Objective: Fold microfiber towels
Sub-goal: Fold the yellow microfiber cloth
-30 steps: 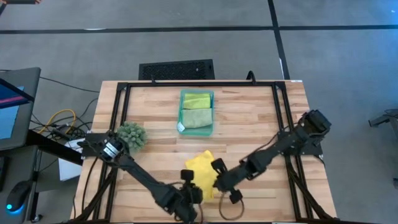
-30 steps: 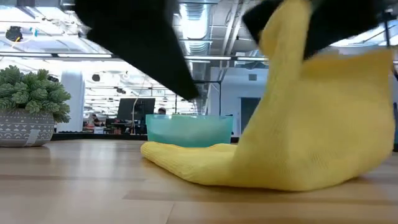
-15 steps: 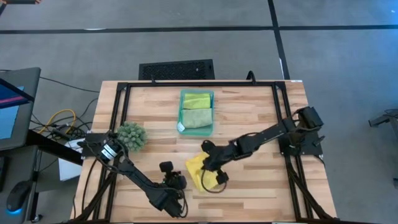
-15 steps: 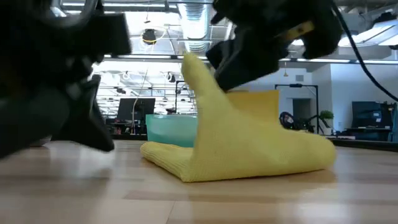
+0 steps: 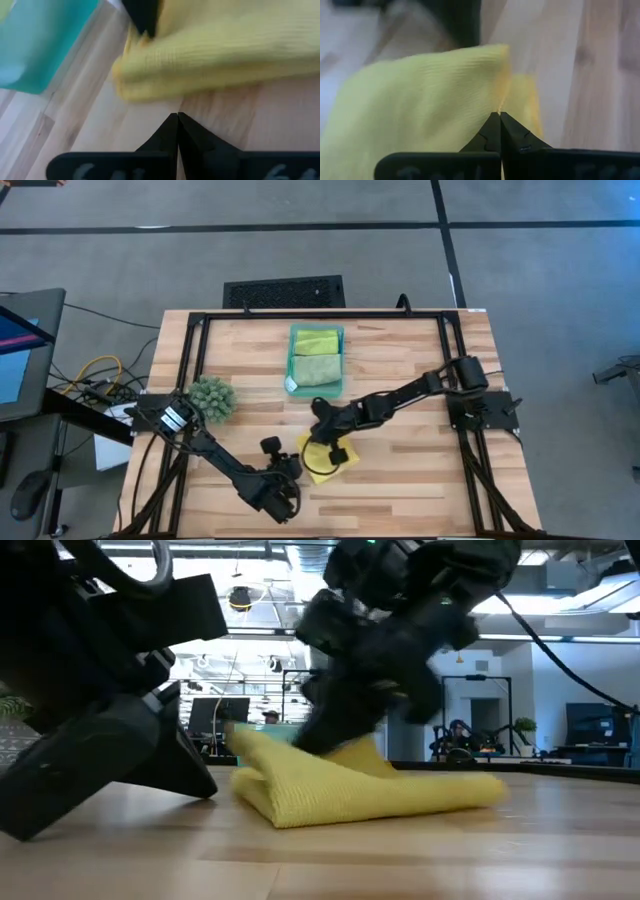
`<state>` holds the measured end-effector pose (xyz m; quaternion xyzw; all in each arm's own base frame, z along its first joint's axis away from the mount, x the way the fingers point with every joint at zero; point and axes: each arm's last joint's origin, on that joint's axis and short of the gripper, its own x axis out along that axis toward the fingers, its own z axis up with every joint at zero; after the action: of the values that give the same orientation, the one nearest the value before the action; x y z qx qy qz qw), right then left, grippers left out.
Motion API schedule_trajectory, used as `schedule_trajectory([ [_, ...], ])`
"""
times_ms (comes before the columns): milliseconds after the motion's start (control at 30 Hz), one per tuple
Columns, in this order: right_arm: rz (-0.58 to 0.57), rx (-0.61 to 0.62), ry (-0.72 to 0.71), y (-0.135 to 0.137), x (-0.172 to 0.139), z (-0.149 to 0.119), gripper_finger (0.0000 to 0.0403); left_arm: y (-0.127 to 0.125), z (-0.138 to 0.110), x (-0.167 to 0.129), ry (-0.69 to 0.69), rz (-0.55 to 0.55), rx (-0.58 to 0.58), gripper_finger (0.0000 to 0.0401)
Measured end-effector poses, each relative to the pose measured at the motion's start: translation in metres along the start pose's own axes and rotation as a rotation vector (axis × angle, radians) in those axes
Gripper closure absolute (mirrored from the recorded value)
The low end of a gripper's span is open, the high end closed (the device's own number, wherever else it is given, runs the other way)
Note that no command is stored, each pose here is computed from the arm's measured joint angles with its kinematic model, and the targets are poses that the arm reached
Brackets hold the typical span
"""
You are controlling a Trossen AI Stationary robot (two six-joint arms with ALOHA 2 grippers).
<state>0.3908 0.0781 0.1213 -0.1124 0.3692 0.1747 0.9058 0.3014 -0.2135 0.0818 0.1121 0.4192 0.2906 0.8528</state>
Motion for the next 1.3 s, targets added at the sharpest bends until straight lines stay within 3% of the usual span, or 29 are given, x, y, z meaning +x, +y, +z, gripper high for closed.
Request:
schedule_trajectory([
  [200, -0.065, 0.003, 0.043, -0.002, 0.004, -0.002, 0.0392, -0.001, 0.001, 0.001, -0.020, 0.000, 0.004, 0.0401],
  [600, -0.097, 0.050, 0.000, 0.001, -0.029, 0.020, 0.0393, -0.003, 0.002, 0.002, -0.039, -0.007, 0.016, 0.0401],
  [900, -0.109, 0.074, 0.062, -0.008, -0.015, 0.006, 0.0389, -0.006, 0.006, 0.000, -0.053, -0.044, 0.024, 0.0401],
  [1067, -0.116, 0.106, 0.082, -0.014, -0.012, 0.000, 0.0381, 0.000, 0.010, -0.022, -0.053, -0.105, 0.082, 0.0401],
  [1167, -0.118, 0.116, 0.078, -0.015, -0.007, -0.002, 0.0365, 0.005, 0.019, -0.047, -0.110, -0.155, 0.047, 0.0401],
  [1300, -0.120, 0.132, 0.063, -0.016, -0.008, -0.001, 0.0321, 0.008, 0.022, -0.066, -0.211, -0.132, 0.007, 0.0401],
])
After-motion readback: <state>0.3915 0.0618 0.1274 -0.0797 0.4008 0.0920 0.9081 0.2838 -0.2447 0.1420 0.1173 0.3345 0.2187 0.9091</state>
